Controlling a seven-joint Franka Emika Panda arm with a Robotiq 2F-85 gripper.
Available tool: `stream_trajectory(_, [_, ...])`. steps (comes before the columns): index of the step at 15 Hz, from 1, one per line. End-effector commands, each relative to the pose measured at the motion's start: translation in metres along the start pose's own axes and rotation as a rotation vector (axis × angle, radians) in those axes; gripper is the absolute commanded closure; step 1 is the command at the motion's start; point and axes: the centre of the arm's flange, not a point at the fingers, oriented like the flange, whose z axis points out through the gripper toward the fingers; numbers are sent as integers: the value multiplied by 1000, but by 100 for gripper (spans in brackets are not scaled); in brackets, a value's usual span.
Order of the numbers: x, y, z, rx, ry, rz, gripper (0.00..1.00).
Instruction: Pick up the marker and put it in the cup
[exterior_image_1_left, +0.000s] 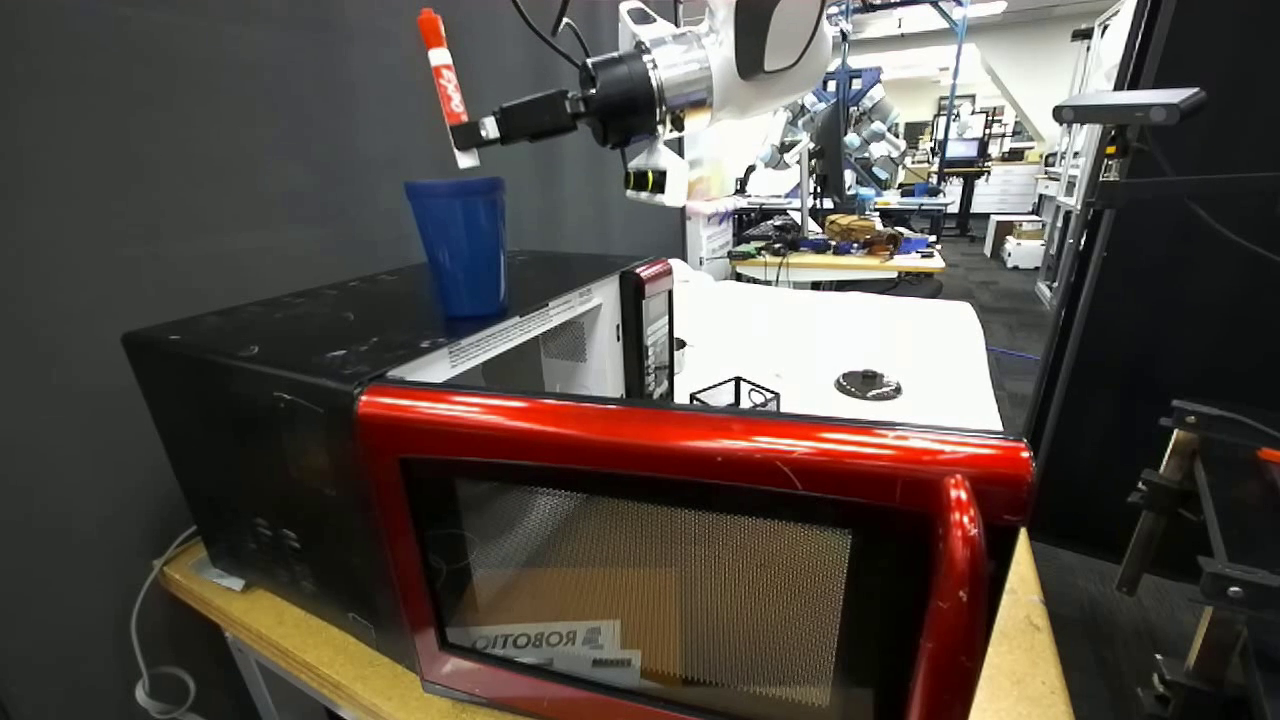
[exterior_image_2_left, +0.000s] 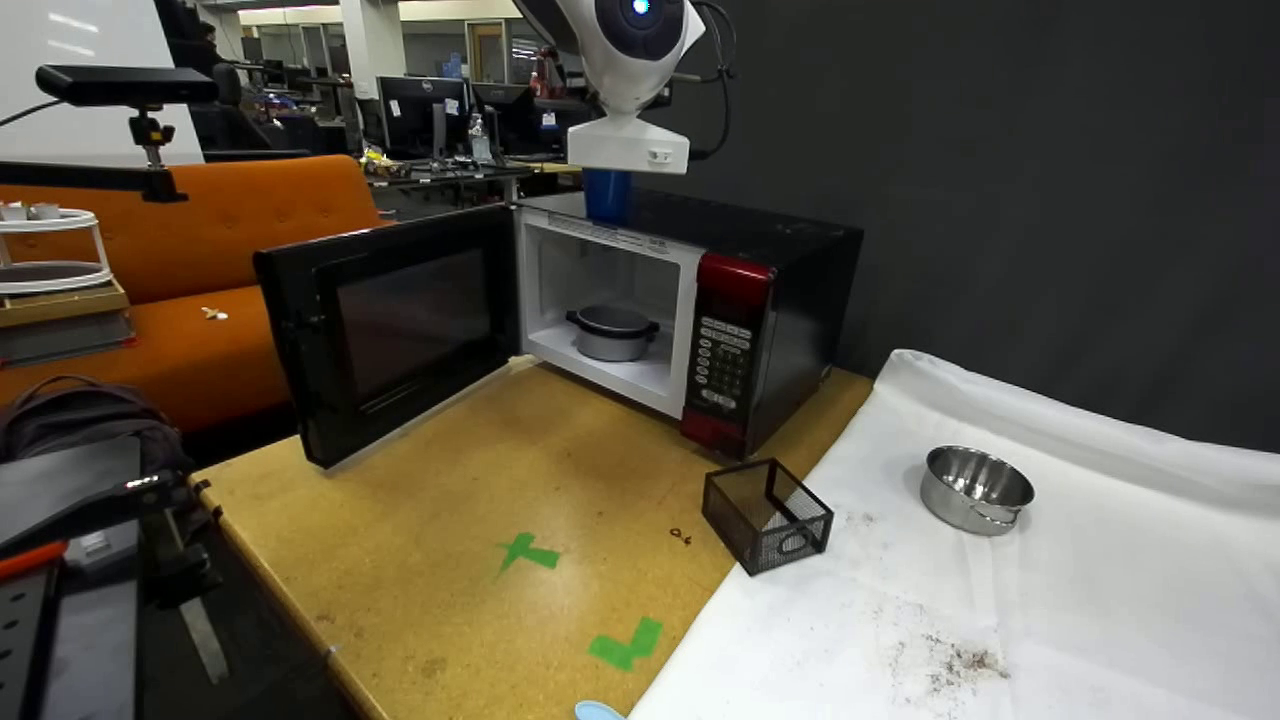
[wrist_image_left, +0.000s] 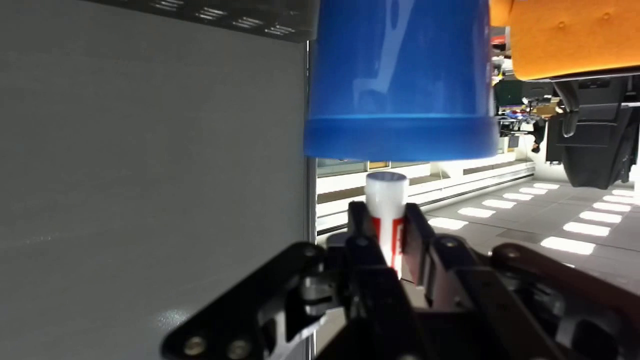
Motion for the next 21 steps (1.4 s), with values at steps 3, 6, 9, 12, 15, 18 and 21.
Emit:
stream_trajectory(3, [-8, -18, -5, 8, -16, 26, 56])
stream_trajectory(6, [-11, -18, -5, 4, -18, 24, 43])
stream_trajectory(9, [-10, -17, -5, 4, -17, 24, 22])
stream_trajectory(12, [-7, -17, -4, 5, -14, 22, 2])
stream_trajectory(15, [6, -16, -6, 7, -15, 22, 0])
stream_trajectory(18, [37, -12, -13, 9, -36, 15, 0])
stream_trajectory(21, [73, -6, -27, -6, -152, -21, 0])
